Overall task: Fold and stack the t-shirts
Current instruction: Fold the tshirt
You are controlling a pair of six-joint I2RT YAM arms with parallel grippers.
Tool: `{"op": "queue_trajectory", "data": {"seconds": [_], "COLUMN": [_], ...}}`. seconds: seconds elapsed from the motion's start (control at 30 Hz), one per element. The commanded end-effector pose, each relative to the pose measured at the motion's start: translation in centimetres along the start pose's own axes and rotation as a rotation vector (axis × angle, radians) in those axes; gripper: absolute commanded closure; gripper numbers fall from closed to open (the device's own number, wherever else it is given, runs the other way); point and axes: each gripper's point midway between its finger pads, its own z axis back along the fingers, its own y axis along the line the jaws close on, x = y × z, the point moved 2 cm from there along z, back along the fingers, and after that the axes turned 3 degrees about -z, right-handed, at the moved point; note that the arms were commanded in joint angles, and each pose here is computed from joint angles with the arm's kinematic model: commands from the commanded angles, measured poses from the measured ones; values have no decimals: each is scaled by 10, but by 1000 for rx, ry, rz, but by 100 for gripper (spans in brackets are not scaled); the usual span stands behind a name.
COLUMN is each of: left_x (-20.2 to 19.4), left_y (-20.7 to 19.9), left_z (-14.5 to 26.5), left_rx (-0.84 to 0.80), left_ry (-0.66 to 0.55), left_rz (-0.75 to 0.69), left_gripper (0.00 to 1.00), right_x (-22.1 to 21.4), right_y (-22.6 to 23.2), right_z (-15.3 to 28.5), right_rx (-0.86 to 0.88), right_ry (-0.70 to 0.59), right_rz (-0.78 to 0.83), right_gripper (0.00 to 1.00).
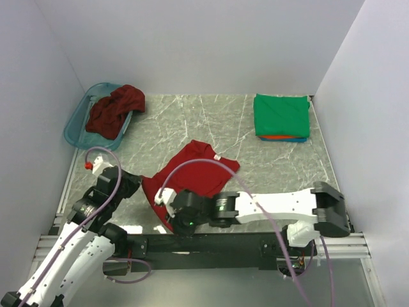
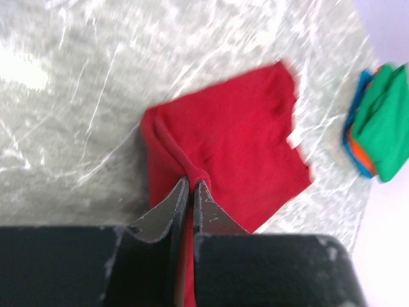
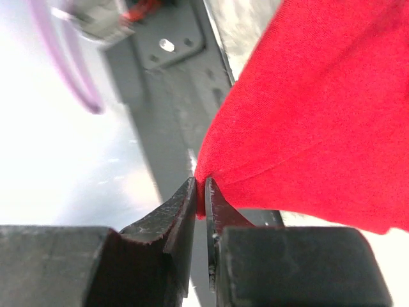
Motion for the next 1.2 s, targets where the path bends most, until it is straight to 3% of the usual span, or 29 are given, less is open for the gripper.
{"op": "queue_trajectory", "data": {"seconds": [0.0,0.2,0.77,1.17], "left_x": [34,51,66,62], "left_y": [-20,-53,-147,-193], "left_z": [16,17,-35,-87], "left_rx": [-45,-138,-266,-295], "left_ry": [-123,-163,-120,-61], "left_rz": [23,13,-60,-127], "left_gripper": [91,91,93,95], "right_x": [16,30,34,21], "right_y": [19,-14,-129,-195], "right_z": [26,51,104,120], "right_rx": [202,239,-46,-222], "right_ry": [-59,-143,-303,-326], "right_rz": [-27,-151,-353,-457], "right_gripper": [83,82,81,81]}}
